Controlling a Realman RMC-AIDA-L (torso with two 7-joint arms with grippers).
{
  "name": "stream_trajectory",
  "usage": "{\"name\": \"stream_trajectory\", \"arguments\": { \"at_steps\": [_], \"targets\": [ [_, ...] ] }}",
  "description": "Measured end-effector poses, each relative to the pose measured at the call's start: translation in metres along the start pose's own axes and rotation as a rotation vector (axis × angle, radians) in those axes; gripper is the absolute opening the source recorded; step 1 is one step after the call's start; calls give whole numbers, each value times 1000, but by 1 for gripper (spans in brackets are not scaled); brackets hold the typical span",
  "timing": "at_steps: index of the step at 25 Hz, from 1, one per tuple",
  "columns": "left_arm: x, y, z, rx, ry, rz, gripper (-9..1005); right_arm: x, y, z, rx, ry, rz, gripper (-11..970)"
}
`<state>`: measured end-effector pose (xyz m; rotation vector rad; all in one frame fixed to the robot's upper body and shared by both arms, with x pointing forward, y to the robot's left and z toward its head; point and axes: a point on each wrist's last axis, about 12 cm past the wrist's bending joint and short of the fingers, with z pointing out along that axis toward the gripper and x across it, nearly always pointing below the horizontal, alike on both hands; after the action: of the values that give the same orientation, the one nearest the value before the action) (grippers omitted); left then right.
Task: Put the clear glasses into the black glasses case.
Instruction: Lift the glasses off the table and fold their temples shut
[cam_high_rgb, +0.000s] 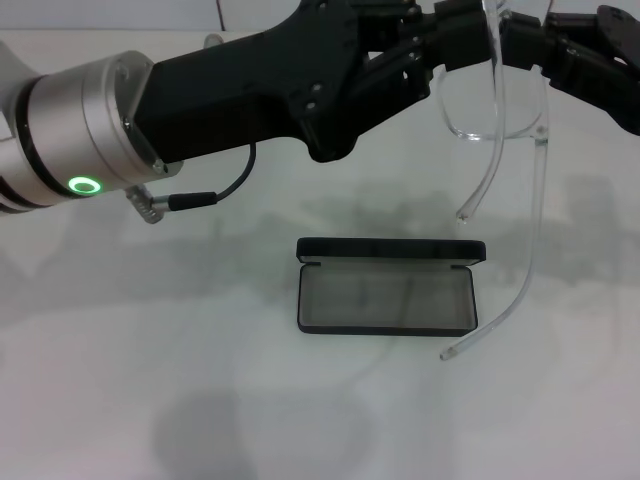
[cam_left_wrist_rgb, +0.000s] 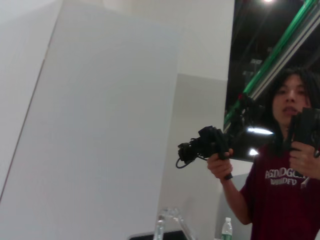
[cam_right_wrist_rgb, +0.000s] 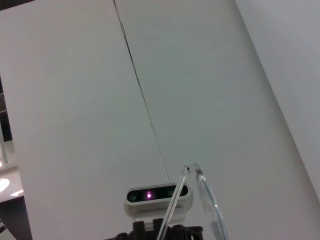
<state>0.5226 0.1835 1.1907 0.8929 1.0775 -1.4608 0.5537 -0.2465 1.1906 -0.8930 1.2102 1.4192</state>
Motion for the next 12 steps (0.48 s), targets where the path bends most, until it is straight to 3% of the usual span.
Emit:
{"name": "stream_trajectory", "arguments": {
  "at_steps": [12],
  "targets": [
    [-1,3,1,-18,0,12,109,2,-2,-1,7,-2,14,52]
  ]
}}
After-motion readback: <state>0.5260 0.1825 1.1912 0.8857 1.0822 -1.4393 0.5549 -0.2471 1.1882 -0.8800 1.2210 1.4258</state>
